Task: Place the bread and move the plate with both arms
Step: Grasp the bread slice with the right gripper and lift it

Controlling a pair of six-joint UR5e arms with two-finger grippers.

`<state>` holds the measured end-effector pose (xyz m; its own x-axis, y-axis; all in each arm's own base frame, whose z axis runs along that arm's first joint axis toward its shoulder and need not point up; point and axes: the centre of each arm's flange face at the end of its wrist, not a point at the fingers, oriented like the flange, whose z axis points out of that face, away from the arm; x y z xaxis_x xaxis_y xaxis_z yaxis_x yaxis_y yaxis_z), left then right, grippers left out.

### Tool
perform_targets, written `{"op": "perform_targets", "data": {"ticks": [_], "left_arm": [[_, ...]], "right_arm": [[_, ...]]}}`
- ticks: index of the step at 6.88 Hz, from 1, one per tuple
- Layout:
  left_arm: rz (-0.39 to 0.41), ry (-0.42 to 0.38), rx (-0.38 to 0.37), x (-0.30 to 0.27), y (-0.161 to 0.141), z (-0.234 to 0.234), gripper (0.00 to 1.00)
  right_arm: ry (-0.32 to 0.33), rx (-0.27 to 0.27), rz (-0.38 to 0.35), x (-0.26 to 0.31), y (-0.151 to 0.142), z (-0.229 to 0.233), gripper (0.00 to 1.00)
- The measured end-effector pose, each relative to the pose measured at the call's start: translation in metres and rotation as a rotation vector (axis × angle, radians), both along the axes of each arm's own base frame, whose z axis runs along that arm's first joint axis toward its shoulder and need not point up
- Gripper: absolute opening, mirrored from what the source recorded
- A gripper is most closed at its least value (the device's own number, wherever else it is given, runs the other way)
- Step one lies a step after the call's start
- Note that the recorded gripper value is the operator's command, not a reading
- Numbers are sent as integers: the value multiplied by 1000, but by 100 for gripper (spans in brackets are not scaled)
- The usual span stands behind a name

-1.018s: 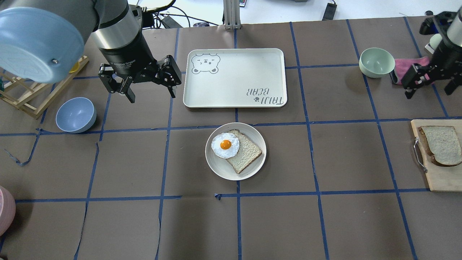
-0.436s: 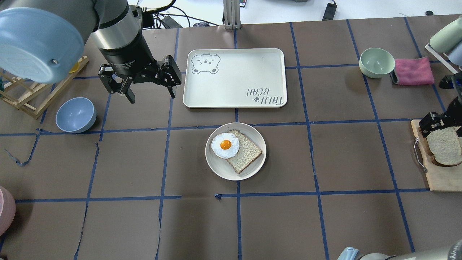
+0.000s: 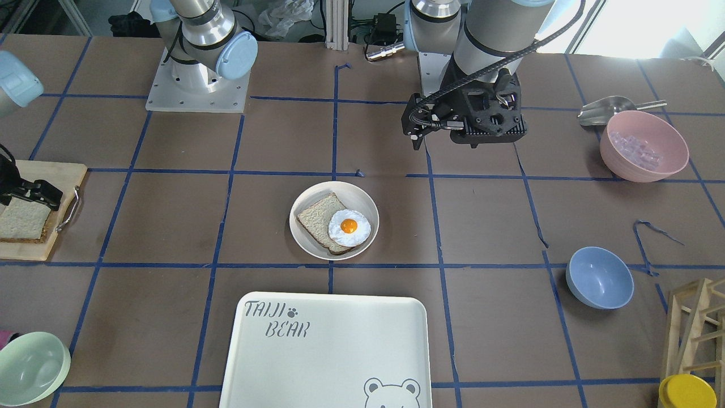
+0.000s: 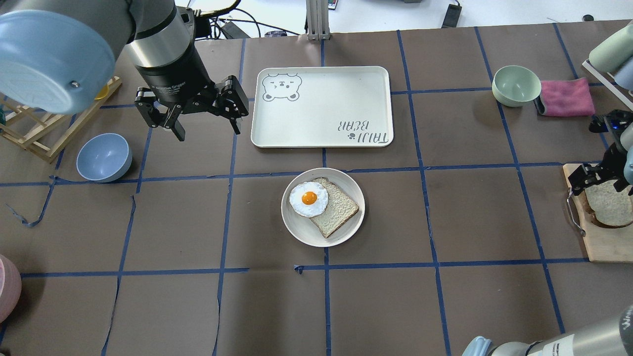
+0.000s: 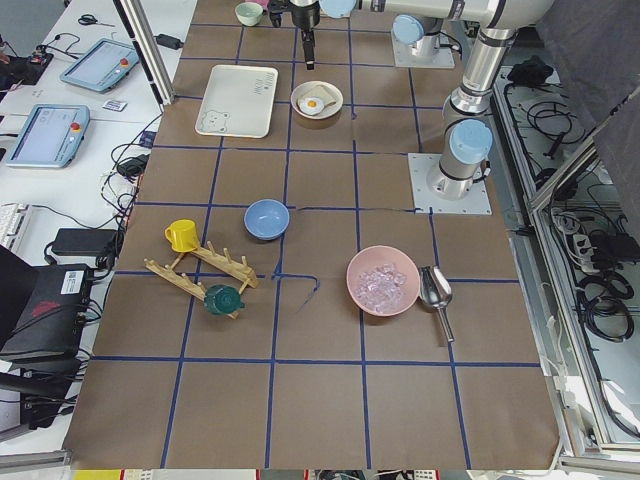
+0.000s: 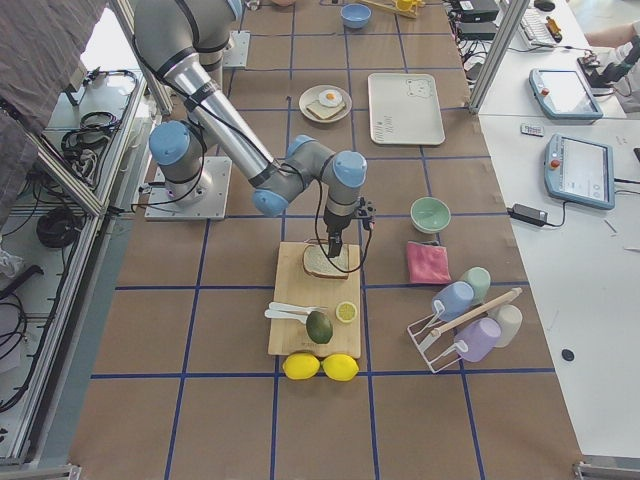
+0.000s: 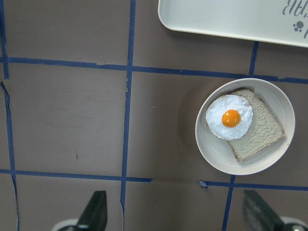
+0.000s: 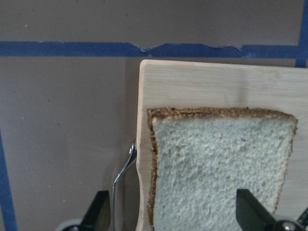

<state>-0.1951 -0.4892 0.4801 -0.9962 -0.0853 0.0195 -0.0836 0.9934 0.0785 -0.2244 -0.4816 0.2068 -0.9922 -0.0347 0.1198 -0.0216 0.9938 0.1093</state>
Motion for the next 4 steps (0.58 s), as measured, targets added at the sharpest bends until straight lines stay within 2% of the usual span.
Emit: {"op": "perform_targets", "data": {"ticks": [1, 2, 4], "left_arm": [[0, 0, 0, 0, 0, 0, 100], [0, 0, 1, 0, 0, 0, 100], [0, 0, 0, 0, 0, 0, 100]], "right_arm": [[7, 6, 25, -2, -1, -7, 59], [23, 22, 37, -5, -1, -11, 38], [21, 75, 45, -5, 5, -15, 3]]}}
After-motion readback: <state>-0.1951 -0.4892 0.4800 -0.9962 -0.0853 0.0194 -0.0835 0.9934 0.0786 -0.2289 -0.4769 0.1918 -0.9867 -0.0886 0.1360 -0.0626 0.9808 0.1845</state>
